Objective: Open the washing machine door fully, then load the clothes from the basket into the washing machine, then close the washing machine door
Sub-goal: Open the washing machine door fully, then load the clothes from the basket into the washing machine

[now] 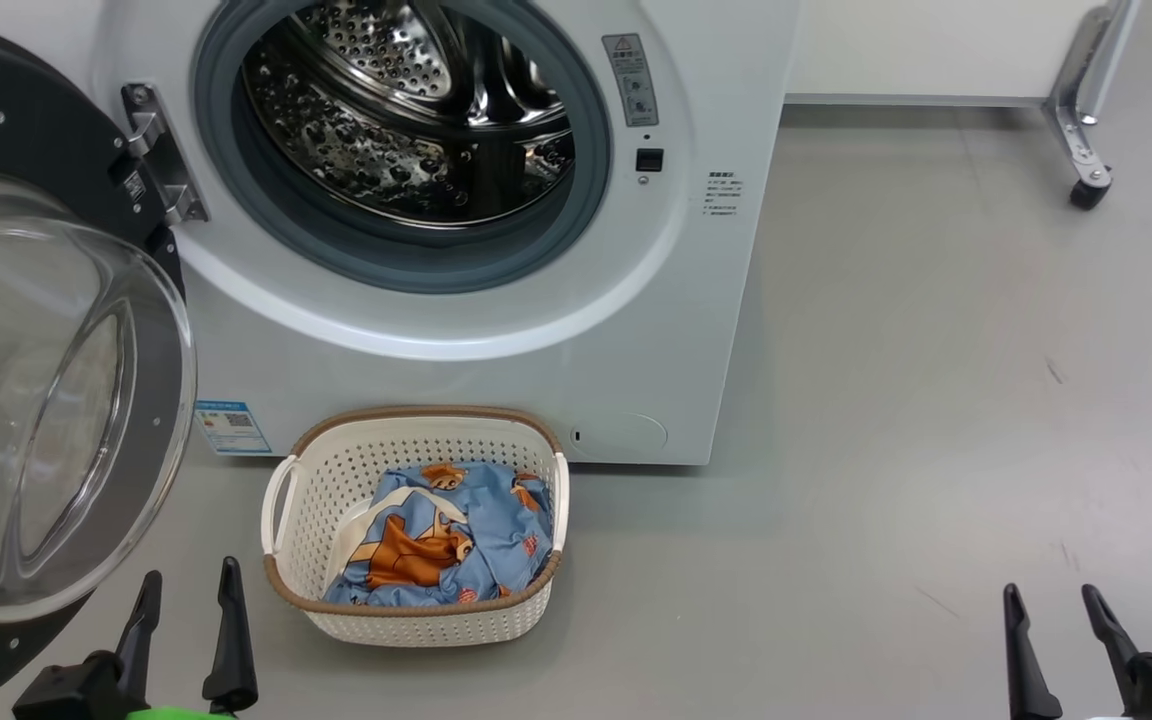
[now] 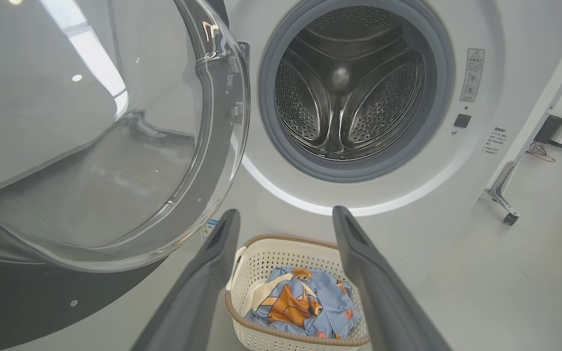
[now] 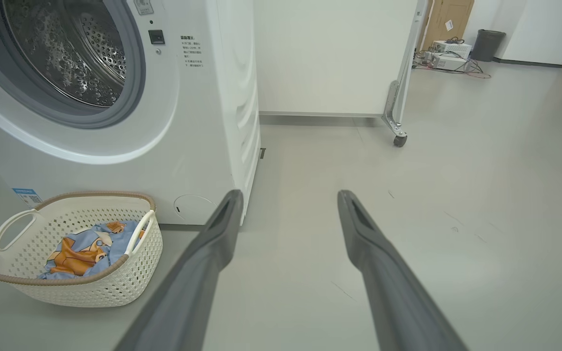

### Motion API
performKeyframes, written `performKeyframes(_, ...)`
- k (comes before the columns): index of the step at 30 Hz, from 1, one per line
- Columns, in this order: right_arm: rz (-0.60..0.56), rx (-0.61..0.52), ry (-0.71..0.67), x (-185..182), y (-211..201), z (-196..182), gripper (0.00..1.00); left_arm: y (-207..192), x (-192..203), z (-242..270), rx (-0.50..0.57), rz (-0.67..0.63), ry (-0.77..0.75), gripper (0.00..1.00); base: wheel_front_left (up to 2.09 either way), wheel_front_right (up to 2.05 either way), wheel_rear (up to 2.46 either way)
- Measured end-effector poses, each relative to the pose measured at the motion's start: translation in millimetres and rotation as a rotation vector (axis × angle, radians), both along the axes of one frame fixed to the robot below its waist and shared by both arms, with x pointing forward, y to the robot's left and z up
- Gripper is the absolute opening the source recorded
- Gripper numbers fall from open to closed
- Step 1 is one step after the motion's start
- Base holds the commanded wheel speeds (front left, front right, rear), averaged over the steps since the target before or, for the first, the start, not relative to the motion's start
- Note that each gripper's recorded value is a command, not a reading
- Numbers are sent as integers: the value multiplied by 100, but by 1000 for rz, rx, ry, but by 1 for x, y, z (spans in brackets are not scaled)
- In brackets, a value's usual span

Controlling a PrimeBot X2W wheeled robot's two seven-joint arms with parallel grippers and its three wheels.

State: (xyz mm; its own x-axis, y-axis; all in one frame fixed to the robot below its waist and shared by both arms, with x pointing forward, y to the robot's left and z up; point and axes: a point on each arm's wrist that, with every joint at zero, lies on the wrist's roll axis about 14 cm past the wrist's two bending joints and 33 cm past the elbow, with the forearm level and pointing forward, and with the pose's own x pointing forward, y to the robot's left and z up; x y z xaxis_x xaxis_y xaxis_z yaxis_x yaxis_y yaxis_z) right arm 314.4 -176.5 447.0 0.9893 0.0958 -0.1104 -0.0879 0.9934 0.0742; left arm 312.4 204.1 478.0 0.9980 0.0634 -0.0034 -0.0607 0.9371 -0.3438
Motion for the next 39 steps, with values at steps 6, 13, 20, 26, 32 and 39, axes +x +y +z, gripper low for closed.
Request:
performKeyframes(6, -32, -14, -17, -3, -14, 5, 100, -10, 1, 8, -1, -33, -28, 100, 0, 0, 0)
performKeyframes(13, -35, -17, -45, 2, -17, 14, 100, -8, -6, 10, 11, -27, -33, 100, 0, 0, 0)
performKeyframes(20, -8, -20, -51, 5, -10, 16, 100, -2, -19, 0, 11, -6, -1, 100, 0, 0, 0)
performKeyframes(26, 19, -20, -52, 6, -3, 17, 100, 3, -20, 6, 13, 12, -20, 100, 0, 0, 0)
performKeyframes(32, 27, -26, -56, 7, -3, 18, 100, 3, -21, 7, 13, 15, -22, 100, 0, 0, 0)
performKeyframes(39, 27, -20, -38, 3, -3, 13, 100, 3, -23, 7, 20, 14, -21, 100, 0, 0, 0)
